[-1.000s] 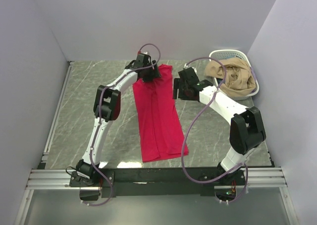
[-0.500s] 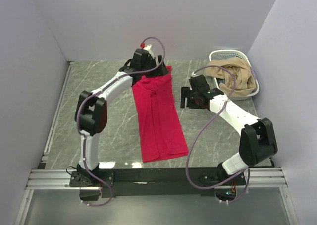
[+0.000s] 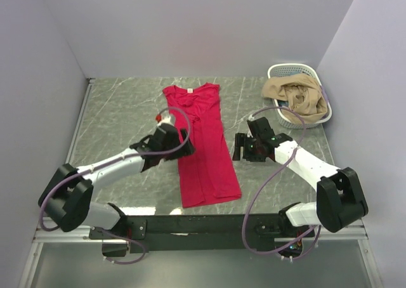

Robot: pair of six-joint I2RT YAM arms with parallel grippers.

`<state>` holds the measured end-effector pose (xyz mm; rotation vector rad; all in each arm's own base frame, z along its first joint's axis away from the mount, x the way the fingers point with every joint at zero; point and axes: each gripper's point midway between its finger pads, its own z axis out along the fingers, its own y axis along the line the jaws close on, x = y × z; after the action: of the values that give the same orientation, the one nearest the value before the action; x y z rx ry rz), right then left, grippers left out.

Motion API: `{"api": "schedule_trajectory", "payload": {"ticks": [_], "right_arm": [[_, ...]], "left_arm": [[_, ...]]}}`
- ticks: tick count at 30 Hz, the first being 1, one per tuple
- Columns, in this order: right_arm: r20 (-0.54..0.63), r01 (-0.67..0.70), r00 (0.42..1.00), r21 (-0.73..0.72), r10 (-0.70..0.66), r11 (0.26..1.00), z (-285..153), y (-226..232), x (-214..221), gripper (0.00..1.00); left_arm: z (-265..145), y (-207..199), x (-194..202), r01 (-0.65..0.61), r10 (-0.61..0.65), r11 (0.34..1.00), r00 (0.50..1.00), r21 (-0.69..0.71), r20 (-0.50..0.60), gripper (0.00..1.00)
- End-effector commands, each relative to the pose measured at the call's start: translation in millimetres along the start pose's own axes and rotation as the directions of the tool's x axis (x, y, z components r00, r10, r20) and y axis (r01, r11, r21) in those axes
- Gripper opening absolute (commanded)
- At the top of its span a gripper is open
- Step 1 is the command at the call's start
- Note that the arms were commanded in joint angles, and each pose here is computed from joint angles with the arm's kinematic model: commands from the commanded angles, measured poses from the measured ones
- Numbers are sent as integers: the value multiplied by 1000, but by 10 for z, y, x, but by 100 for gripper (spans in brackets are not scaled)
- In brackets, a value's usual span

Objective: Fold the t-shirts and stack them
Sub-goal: Fold the tshirt

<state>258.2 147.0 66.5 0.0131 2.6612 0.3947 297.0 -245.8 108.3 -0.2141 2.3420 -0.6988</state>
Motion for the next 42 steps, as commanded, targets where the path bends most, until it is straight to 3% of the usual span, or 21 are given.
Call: {"api": "schedule_trajectory", "payload": {"ticks": [1, 7, 16, 29, 33, 42], "right_arm": [[55, -9, 998, -39, 11, 999, -47, 56, -54, 80], [28, -50, 998, -125, 54, 991, 3, 155, 113, 81], [-49, -86, 996, -137, 80, 987, 181, 73, 451, 80], [-162, -156, 979, -190, 126, 969, 167, 86, 894, 76], [-193, -211, 964, -146, 181, 967, 90, 30, 1053, 70], [-186, -255, 954, -86, 236, 963, -121, -3, 1297, 69]], "left_arm": [[-208, 148, 87, 86, -74, 989, 992, -121, 103, 82], [-312, 362, 529, 138, -133, 977, 990, -163, 42, 82], [-365, 568, 956, 175, -184, 968, 982, -179, -34, 82], [-410, 487, 1516, 200, -215, 976, 951, -88, -221, 82], [-536, 496, 1684, 178, -199, 979, 941, -102, -272, 82], [-877, 634, 1965, 163, -207, 974, 922, -157, -327, 82]]}}
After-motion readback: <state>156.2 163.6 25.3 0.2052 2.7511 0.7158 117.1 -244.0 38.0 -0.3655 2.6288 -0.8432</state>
